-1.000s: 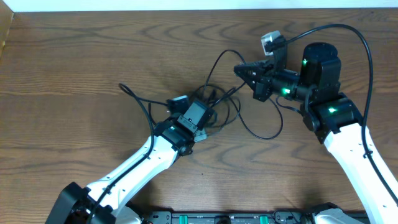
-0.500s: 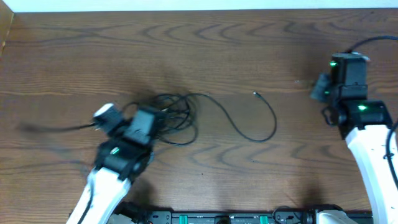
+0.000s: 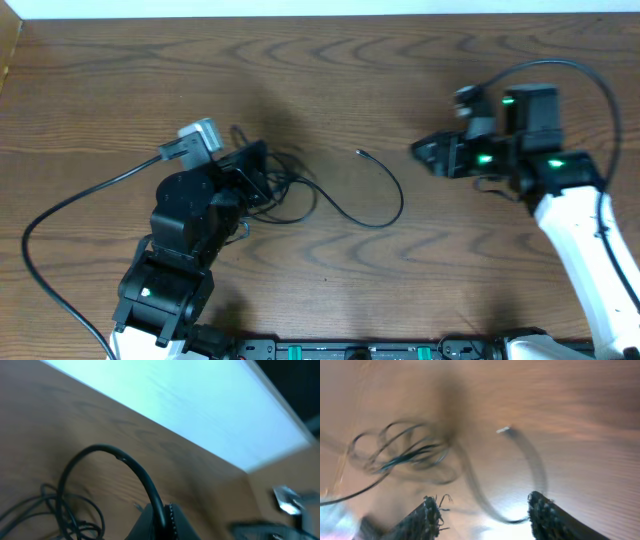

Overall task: Untangle cables
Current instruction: 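Pull the grippers apart left and right, stretching the black cable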

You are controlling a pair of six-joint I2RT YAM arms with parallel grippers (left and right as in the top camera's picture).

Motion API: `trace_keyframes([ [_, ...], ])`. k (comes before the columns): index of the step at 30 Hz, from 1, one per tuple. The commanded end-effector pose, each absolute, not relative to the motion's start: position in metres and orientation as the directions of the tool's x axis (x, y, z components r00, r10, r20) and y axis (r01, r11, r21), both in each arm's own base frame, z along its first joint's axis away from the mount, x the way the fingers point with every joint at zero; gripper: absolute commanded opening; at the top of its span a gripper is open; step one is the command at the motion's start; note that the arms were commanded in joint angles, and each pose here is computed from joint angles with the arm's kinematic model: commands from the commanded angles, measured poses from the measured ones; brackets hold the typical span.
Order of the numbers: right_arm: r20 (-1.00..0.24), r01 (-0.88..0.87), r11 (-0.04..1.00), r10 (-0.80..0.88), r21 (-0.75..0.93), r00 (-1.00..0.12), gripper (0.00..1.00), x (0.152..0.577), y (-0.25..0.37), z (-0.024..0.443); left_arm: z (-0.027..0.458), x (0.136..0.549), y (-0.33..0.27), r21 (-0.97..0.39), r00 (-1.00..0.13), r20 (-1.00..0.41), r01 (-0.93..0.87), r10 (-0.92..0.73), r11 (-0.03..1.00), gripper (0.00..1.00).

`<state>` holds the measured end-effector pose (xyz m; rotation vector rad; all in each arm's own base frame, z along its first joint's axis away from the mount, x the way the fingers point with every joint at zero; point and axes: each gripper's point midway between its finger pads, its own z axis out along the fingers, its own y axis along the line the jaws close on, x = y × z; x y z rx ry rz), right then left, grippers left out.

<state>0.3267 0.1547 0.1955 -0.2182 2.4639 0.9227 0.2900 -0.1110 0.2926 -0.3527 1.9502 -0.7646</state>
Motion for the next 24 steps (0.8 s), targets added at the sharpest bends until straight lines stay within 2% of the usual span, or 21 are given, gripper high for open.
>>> trace_keyframes([
  [1,-0.506,-0.464,0.616,-0.120,0.637,-0.854,0.61,0.301,0.207,0.200,0.310,0.271,-0.150,-0.619,-0.552,-0.741,0.339,-0.383,0.708,0.08],
  [5,-0.518,-0.527,0.561,-0.194,0.639,-0.833,0.66,0.290,0.243,0.196,0.330,0.259,-0.171,-0.620,-0.549,-0.764,0.482,-0.338,0.619,0.08],
  [9,-0.492,-0.517,0.522,-0.201,0.678,-0.847,0.70,0.284,0.276,0.191,0.351,0.251,-0.181,-0.604,-0.515,-0.792,0.577,-0.330,0.550,0.08],
  [12,-0.484,-0.517,0.507,-0.209,0.690,-0.850,0.79,0.284,0.297,0.183,0.366,0.249,-0.184,-0.613,-0.498,-0.789,0.607,-0.359,0.505,0.08],
  [14,-0.472,-0.492,0.544,-0.189,0.679,-0.861,0.82,0.291,0.305,0.172,0.378,0.245,-0.187,-0.616,-0.490,-0.788,0.636,-0.373,0.465,0.08],
  [19,-0.441,-0.360,0.739,-0.094,0.569,-0.892,0.84,0.316,0.307,0.124,0.406,0.234,-0.192,-0.615,-0.471,-0.780,0.698,-0.412,0.367,0.08],
  [24,-0.402,-0.155,0.915,0.008,0.372,-0.916,0.83,0.336,0.261,0.075,0.427,0.228,-0.189,-0.561,-0.400,-0.805,0.752,-0.438,0.345,0.08],
])
